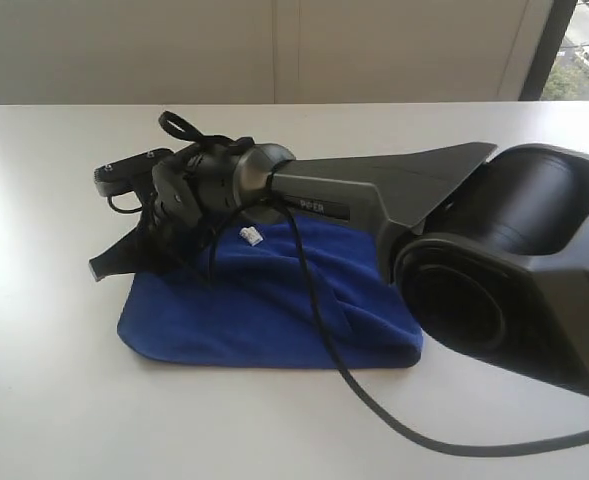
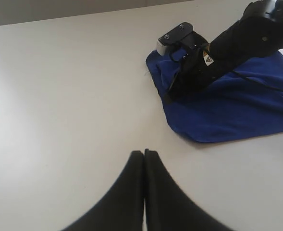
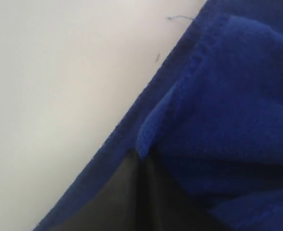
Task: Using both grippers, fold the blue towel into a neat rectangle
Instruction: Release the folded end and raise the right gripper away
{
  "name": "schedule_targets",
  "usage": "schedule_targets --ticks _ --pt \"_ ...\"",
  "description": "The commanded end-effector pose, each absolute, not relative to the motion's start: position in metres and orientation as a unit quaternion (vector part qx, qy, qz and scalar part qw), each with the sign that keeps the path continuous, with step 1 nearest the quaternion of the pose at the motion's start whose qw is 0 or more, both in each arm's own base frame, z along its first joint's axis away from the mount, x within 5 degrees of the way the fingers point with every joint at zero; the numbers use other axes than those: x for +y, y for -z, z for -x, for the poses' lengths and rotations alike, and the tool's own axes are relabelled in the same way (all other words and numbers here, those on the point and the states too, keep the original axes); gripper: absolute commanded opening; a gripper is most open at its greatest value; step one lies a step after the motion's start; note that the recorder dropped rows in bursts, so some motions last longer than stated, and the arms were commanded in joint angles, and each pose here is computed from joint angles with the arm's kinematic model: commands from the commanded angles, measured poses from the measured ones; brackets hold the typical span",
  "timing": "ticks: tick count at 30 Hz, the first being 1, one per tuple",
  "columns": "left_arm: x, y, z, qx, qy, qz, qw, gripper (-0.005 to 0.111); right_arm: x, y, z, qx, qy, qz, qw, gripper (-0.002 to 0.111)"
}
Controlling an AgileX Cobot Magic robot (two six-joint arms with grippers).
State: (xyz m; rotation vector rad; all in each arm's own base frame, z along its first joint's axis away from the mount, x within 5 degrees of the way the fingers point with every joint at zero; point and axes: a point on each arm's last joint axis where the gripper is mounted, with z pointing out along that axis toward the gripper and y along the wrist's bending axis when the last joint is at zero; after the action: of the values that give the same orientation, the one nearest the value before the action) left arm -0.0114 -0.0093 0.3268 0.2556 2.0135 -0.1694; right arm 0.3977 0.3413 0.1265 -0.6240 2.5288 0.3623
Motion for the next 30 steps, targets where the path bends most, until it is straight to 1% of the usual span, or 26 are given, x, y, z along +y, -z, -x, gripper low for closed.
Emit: schedule_targets --ticks 1,3,6,8,10,11,15,17,18,21,25,27,28,30 --pt "-0.009 -0.325 0.012 0.843 0.073 -0.105 0.523 0.0 0.344 -0.12 -0.395 0.937 -0.154 0.208 0.237 0.004" --pt "-0.009 -0.325 0.012 0.843 0.073 -0.105 0.523 0.0 0.345 -0.121 -0.396 0.936 -0.159 0.204 0.237 0.014" --pt "-0.009 -0.325 0.012 0.843 0.073 -0.105 0.523 0.0 0.347 -0.129 -0.397 0.935 -0.162 0.204 0.242 0.034" --pt "-0.009 -0.325 0.012 0.843 0.073 -0.105 0.523 0.0 0.348 -0.14 -0.398 0.931 -0.167 0.204 0.252 0.046" --pt "-0.009 -0.325 0.012 0.843 0.073 -0.105 0.523 0.0 0.348 -0.155 -0.399 0.927 -0.172 0.205 0.262 0.053" --pt "-0.009 -0.325 0.012 0.843 0.073 -0.105 0.523 0.0 0.346 -0.165 -0.399 0.926 -0.174 0.204 0.265 0.054" --pt "-0.009 -0.325 0.012 0.843 0.073 -0.105 0.523 0.0 0.335 -0.203 -0.396 0.923 -0.17 0.205 0.277 0.054" --pt "-0.009 -0.325 0.012 0.843 0.073 -0.105 0.523 0.0 0.323 -0.225 -0.396 0.922 -0.166 0.205 0.282 0.052" --pt "-0.009 -0.325 0.012 0.843 0.073 -0.105 0.523 0.0 0.319 -0.233 -0.397 0.922 -0.165 0.202 0.285 0.05" --pt "-0.009 -0.325 0.012 0.843 0.073 -0.105 0.523 0.0 0.297 -0.258 -0.4 0.922 -0.155 0.203 0.291 0.04" --pt "-0.009 -0.325 0.012 0.843 0.073 -0.105 0.523 0.0 0.269 -0.266 -0.406 0.936 -0.134 0.188 0.267 0.031" --pt "-0.009 -0.325 0.012 0.843 0.073 -0.105 0.523 0.0 0.253 -0.264 -0.409 0.94 -0.125 0.18 0.26 0.026" --pt "-0.009 -0.325 0.012 0.843 0.073 -0.105 0.523 0.0 0.246 -0.262 -0.411 0.942 -0.122 0.174 0.258 0.022" --pt "-0.009 -0.325 0.012 0.843 0.073 -0.105 0.523 0.0 0.228 -0.257 -0.412 0.948 -0.115 0.159 0.252 0.01"
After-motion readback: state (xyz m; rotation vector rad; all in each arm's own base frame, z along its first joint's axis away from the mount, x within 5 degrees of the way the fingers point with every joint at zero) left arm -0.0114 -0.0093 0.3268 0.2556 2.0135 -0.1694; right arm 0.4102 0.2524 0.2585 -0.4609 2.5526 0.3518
